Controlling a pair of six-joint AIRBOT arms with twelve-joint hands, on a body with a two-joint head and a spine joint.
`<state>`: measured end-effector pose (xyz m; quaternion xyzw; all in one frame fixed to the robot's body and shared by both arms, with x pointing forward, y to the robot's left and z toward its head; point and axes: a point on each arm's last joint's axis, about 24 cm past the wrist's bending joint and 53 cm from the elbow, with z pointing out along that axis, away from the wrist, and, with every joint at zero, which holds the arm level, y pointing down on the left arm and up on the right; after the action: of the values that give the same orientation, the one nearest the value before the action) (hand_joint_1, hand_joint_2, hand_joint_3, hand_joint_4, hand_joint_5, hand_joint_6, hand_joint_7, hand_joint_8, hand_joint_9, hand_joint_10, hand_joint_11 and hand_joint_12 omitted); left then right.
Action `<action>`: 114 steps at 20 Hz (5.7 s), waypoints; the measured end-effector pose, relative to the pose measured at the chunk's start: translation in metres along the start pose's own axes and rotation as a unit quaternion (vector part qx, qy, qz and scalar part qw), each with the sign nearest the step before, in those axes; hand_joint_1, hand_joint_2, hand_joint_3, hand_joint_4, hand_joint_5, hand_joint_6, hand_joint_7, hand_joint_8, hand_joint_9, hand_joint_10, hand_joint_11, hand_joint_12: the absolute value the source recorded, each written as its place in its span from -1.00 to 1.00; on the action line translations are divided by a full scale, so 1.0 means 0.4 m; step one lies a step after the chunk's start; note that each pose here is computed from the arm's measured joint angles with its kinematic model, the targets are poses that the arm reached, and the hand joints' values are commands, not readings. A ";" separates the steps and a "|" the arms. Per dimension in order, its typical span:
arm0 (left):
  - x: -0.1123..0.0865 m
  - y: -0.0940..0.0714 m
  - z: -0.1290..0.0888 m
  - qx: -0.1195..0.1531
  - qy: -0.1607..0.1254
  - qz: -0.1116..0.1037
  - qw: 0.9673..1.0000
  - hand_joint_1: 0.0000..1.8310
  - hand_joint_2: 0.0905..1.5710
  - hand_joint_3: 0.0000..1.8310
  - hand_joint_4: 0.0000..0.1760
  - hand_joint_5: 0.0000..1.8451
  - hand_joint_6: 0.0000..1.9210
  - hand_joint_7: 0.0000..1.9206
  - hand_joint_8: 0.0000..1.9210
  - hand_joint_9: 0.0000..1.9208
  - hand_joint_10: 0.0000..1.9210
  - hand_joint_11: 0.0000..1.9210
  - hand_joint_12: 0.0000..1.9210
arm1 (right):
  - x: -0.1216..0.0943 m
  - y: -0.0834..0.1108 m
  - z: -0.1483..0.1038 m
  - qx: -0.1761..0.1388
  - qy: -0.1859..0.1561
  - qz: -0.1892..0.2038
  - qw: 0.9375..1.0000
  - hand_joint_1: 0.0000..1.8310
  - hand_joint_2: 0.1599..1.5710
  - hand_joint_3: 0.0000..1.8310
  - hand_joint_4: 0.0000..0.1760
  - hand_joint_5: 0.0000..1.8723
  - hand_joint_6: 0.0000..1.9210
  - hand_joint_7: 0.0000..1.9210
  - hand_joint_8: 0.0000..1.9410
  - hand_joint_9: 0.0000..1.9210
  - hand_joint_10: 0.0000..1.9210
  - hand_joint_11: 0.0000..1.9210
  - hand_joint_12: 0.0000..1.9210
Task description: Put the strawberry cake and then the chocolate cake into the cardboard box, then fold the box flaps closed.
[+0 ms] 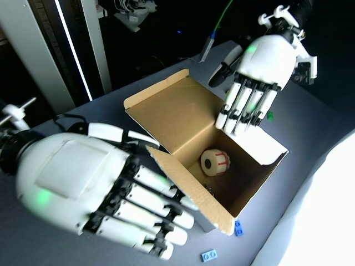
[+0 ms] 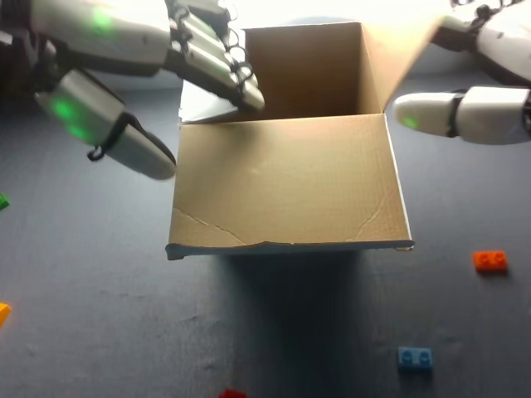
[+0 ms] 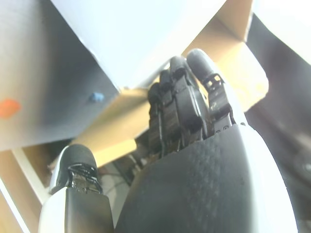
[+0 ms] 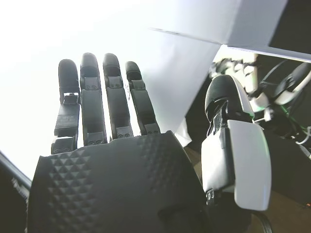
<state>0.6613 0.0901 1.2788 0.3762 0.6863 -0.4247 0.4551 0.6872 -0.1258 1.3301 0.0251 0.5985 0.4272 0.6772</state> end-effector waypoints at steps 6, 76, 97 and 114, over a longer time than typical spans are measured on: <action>-0.010 0.071 -0.065 -0.037 -0.009 -0.011 0.999 -0.82 0.43 -1.00 -1.00 -0.59 -1.00 -0.59 -1.00 -0.54 -1.00 -1.00 0.29 | 0.036 0.056 0.038 -0.020 0.019 0.008 1.000 -1.00 0.39 -1.00 -1.00 -0.75 -0.99 -0.64 -0.99 -0.63 -0.99 -1.00 -0.02; 0.115 -0.162 -0.076 0.078 -0.003 -0.112 0.991 -0.78 0.46 -1.00 -0.98 -0.63 -1.00 -0.59 -1.00 -0.53 -1.00 -1.00 0.29 | -0.048 -0.207 -0.097 0.117 -0.005 0.046 0.992 -0.95 0.41 -1.00 -1.00 -0.67 -1.00 -0.64 -1.00 -0.64 -1.00 -1.00 -0.13; -0.021 0.120 0.045 0.007 -0.045 -0.113 0.993 -0.79 0.46 -1.00 -0.99 -0.62 -1.00 -0.59 -0.99 -0.54 -0.99 -1.00 0.29 | -0.039 -0.203 -0.093 0.114 -0.002 0.047 0.992 -0.95 0.41 -1.00 -1.00 -0.71 -1.00 -0.64 -0.99 -0.63 -0.99 -1.00 -0.06; 0.000 0.132 0.049 0.004 -0.041 -0.123 0.992 -0.78 0.46 -1.00 -0.96 -0.61 -0.99 -0.59 -1.00 -0.52 -1.00 -1.00 0.31 | -0.034 -0.202 -0.093 0.114 0.000 0.044 0.993 -0.92 0.40 -1.00 -1.00 -0.69 -1.00 -0.64 -1.00 -0.61 -1.00 -1.00 -0.04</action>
<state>0.7149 0.0908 1.2616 0.2734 0.7063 -0.4952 0.4256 0.7017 -0.2030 1.2862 0.1282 0.6418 0.3858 0.6502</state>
